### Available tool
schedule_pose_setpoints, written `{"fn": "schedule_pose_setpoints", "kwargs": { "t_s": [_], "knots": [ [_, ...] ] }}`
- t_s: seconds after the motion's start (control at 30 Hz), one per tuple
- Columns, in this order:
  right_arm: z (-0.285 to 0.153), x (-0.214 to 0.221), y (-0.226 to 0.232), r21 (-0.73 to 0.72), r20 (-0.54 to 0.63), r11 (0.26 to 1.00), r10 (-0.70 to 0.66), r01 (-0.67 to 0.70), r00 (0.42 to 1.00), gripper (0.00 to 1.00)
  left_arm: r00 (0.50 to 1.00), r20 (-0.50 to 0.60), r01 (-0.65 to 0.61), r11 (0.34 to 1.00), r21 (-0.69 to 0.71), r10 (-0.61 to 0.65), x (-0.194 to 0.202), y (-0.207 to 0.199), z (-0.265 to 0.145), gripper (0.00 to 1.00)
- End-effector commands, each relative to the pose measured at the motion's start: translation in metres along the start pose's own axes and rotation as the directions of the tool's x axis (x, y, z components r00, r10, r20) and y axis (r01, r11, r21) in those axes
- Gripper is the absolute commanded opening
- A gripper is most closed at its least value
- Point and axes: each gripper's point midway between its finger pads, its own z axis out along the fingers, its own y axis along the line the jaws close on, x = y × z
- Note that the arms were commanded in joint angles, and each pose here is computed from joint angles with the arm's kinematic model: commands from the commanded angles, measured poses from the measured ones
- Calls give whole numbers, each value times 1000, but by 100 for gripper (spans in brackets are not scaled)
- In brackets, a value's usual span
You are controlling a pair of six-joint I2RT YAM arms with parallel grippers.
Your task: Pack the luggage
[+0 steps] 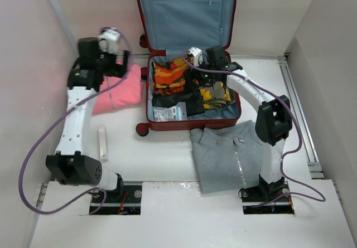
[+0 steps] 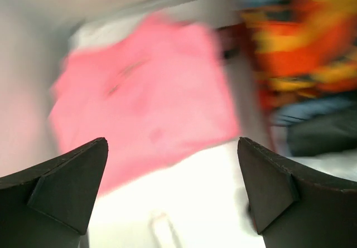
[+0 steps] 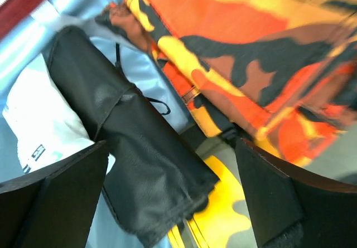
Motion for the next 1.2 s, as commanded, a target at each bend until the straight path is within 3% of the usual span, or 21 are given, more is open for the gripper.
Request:
{"fn": "schedule_pose_setpoints", "kwargs": {
  "t_s": [0.0, 0.03, 0.17, 0.3, 0.33, 0.43, 0.5, 0.57, 0.63, 0.67, 0.83, 1.0, 1.1, 1.17],
  "knots": [
    [-46, -48, 8, 90, 59, 991, -105, 99, 993, 100, 953, -72, 257, 910, -324, -295, 49, 65, -42, 100],
    [-46, -48, 12, 88, 46, 991, -104, 100, 993, 100, 940, -89, 255, 854, -454, -328, 68, 87, -54, 100],
    [-50, -39, 15, 91, -7, 987, -132, 132, 991, 100, 901, -197, 188, 759, -624, -386, 152, 113, -95, 100],
    [-38, -20, 18, 45, -84, 987, -147, 152, 985, 100, 746, -397, 164, 725, -669, -535, 251, 105, -113, 100],
    [-35, -13, 17, 36, -107, 987, -150, 155, 983, 100, 699, -395, 175, 679, -713, -595, 272, 114, -124, 100],
    [-34, -15, 23, 26, -106, 985, -168, 172, 980, 100, 653, -377, 192, 625, -756, -657, 305, 123, -144, 100],
    [-33, -14, 28, 14, -114, 983, -182, 185, 977, 100, 650, -349, 195, 592, -782, -675, 316, 128, -152, 100],
    [-33, -14, 28, 14, -114, 983, -182, 185, 977, 100, 600, -376, 174, 573, -801, -707, 344, 120, -157, 100],
    [-35, -13, 29, 13, -114, 981, -191, 194, 975, 100, 584, -399, 158, 581, -798, -707, 358, 114, -155, 100],
    [-37, -13, 30, 13, -114, 981, -191, 194, 975, 100, 546, -415, 150, 572, -806, -728, 375, 108, -159, 100],
    [-38, -13, 35, 11, -100, 978, -204, 206, 974, 100, 528, -375, 186, 534, -825, -762, 393, 119, -167, 100],
    [-40, -10, 35, 20, -105, 978, -203, 206, 973, 100, 457, -451, 205, 584, -785, -767, 416, 107, -156, 100],
    [-45, -14, 35, 34, -93, 976, -210, 214, 973, 100, 471, -452, 199, 590, -783, -758, 419, 111, -153, 100],
    [-44, -12, 38, 36, -95, 975, -217, 221, 972, 100, 449, -478, 206, 607, -767, -755, 430, 105, -148, 100]
  ]
}}
